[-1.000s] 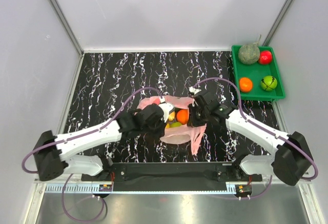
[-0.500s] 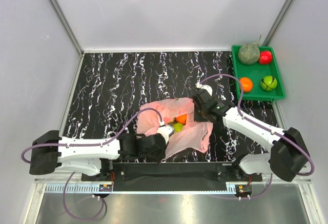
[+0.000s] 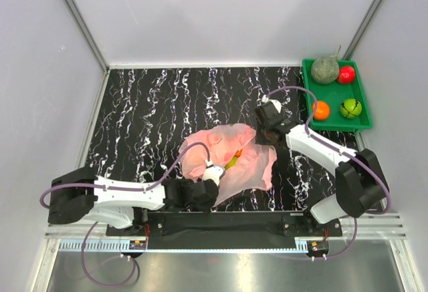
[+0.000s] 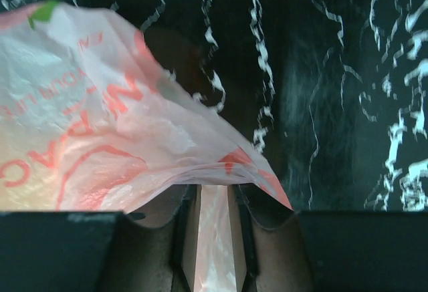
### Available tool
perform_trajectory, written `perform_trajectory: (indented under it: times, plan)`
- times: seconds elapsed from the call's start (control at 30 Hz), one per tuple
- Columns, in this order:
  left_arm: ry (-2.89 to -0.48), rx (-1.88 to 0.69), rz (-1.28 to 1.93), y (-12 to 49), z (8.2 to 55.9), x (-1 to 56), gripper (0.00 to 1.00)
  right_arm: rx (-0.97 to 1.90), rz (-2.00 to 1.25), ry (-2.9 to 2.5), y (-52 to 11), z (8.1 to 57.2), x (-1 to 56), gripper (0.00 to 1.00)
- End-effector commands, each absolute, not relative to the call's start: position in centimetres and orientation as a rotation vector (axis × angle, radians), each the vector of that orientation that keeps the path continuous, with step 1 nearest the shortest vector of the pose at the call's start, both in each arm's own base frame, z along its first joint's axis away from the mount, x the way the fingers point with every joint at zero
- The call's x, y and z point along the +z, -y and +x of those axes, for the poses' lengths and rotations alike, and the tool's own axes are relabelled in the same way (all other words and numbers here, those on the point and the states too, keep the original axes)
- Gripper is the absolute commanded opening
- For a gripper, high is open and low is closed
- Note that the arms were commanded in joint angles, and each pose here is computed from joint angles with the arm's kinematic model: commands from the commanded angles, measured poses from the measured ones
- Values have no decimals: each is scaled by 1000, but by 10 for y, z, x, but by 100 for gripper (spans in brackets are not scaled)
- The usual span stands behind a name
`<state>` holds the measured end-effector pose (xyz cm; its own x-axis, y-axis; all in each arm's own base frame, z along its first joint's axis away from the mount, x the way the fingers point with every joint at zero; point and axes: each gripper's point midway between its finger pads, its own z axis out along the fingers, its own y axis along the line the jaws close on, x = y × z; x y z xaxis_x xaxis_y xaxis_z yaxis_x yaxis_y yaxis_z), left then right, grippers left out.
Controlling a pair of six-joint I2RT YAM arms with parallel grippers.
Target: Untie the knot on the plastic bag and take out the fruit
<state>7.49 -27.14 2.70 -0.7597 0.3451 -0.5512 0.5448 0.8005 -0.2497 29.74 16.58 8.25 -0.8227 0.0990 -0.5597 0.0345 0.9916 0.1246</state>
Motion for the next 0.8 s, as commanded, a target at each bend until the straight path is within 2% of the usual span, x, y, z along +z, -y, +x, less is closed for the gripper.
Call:
perform_trajectory:
  times: [0.0, 0.13, 0.23, 0.4, 0.53, 0.77]
  plan:
    - [-2419, -585, 606, 290, 89, 34, 0, 235, 55, -2423, -184, 338, 114, 30]
    - [-2413, -584, 627, 298, 92, 34, 0, 344, 31, -2371, -202, 356, 137, 36]
    - [-2388, -584, 615, 304, 97, 44, 0, 456, -43, -2370, -222, 355, 150, 36]
    - [-2284, -566, 533, 298, 118, 92, 0, 620, -183, -2420, -240, 302, 146, 36]
    - [-2182, -646, 474, 298, 133, 141, 0, 712, -281, -2437, -249, 260, 140, 36]
    - [-2227, -643, 518, 311, 136, 132, 0, 774, -354, -2451, -281, 258, 140, 37]
